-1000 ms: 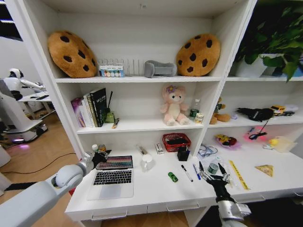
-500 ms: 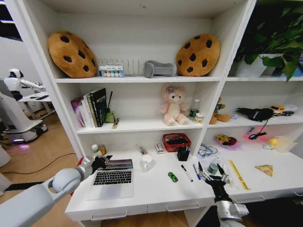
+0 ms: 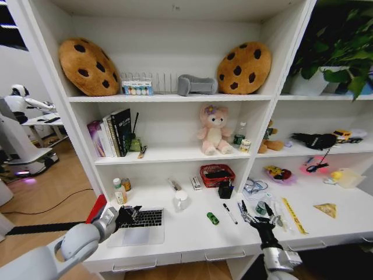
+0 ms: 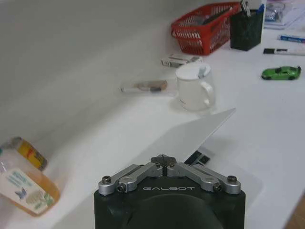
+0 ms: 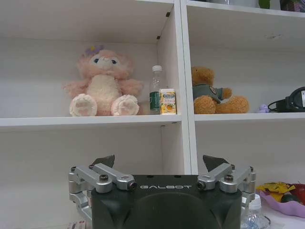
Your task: Organize the objects on the table.
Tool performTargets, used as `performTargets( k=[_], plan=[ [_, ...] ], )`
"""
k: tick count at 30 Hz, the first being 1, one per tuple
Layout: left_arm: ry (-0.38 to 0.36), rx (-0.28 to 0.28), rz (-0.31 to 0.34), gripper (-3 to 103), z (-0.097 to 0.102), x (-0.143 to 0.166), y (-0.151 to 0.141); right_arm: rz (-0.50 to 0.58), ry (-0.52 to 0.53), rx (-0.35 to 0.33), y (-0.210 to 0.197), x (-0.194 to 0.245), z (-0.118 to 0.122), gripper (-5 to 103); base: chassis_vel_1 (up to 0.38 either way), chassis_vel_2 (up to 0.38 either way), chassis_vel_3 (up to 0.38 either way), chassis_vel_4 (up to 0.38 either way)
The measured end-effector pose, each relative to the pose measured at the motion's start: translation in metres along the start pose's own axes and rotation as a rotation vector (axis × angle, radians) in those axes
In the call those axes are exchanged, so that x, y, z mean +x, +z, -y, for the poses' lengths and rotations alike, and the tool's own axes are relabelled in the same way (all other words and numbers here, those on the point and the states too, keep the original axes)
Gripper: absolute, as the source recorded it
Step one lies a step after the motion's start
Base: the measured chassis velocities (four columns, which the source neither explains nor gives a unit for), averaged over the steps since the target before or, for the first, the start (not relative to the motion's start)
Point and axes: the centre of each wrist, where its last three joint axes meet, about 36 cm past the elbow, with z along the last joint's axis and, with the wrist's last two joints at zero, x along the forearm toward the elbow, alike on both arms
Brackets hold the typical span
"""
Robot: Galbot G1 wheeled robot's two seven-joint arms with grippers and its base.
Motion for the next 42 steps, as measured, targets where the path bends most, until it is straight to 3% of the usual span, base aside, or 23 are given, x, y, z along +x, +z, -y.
performTargets(
  k=[3, 5, 7, 13, 16, 18, 19, 21, 24, 25, 27, 28, 31, 33, 34, 38, 42],
  plan=[
    [0.010, 0.005, -0.014, 0, 0.003, 0.002, 0.005, 0.001, 0.000, 0.000, 0.000, 0.000, 0.000, 100, 0.000, 0.000, 0.000, 0.000],
    [0.044, 0.008, -0.085, 0, 0.015, 0.014, 0.030, 0.006, 0.000, 0.001, -0.002, -0.002, 0.001, 100, 0.000, 0.000, 0.000, 0.000],
    [0.058, 0.018, -0.102, 0, 0.022, 0.016, 0.043, 0.009, 0.001, 0.001, -0.002, -0.003, 0.001, 100, 0.000, 0.000, 0.000, 0.000],
    [0.016, 0.070, -0.042, 0, 0.023, 0.015, 0.052, 0.009, 0.027, -0.011, -0.003, -0.003, 0.002, 100, 0.000, 0.000, 0.000, 0.000],
    [-0.103, 0.171, 0.067, 0, 0.002, 0.011, 0.031, -0.033, 0.005, -0.010, -0.007, 0.004, 0.003, 100, 0.000, 0.000, 0.000, 0.000],
    [-0.113, 0.185, 0.077, 0, 0.000, 0.011, 0.029, -0.040, 0.001, -0.011, -0.008, 0.005, 0.003, 100, 0.000, 0.000, 0.000, 0.000],
    [-0.178, 0.267, 0.141, 0, -0.010, 0.011, 0.019, -0.091, -0.019, -0.028, -0.011, 0.012, 0.000, 100, 0.000, 0.000, 0.000, 0.000],
    [-0.200, 0.283, 0.156, 0, -0.013, 0.012, 0.017, -0.102, -0.025, -0.032, -0.011, 0.014, -0.001, 100, 0.000, 0.000, 0.000, 0.000],
    [-0.351, 0.347, 0.263, 0, -0.036, 0.026, 0.011, -0.161, -0.089, -0.023, -0.018, 0.028, -0.004, 100, 0.000, 0.000, 0.000, 0.000],
    [-0.351, 0.347, 0.263, 0, -0.036, 0.026, 0.011, -0.161, -0.089, -0.023, -0.018, 0.028, -0.004, 100, 0.000, 0.000, 0.000, 0.000],
    [-0.442, 0.381, 0.312, 0, -0.045, 0.035, 0.009, -0.176, -0.115, -0.010, -0.024, 0.033, -0.002, 100, 0.000, 0.000, 0.000, 0.000],
    [-0.442, 0.381, 0.312, 0, -0.045, 0.035, 0.009, -0.176, -0.115, -0.010, -0.024, 0.033, -0.002, 100, 0.000, 0.000, 0.000, 0.000],
    [-0.537, 0.436, 0.373, -1, -0.042, 0.043, 0.006, -0.174, -0.121, 0.025, -0.031, 0.037, 0.004, 100, 0.000, 0.000, 0.000, 0.000],
    [-0.550, 0.453, 0.382, -1, -0.038, 0.047, 0.007, -0.175, -0.112, 0.030, -0.031, 0.037, 0.004, 100, 0.000, 0.000, 0.000, 0.000],
    [-0.568, 0.484, 0.389, 10, -0.029, 0.055, 0.010, -0.181, -0.100, 0.033, -0.030, 0.038, 0.003, 100, 0.000, 0.000, 0.000, 0.000],
    [-0.573, 0.503, 0.383, 20, -0.012, 0.071, 0.018, -0.189, -0.089, 0.049, -0.024, 0.039, 0.004, 100, 0.000, 0.000, 0.000, 0.000],
    [-0.590, 0.462, 0.397, 36, -0.002, 0.094, 0.024, -0.201, -0.056, 0.035, -0.028, 0.039, 0.003, 100, 0.000, 0.000, 0.000, 0.000]
  ],
)
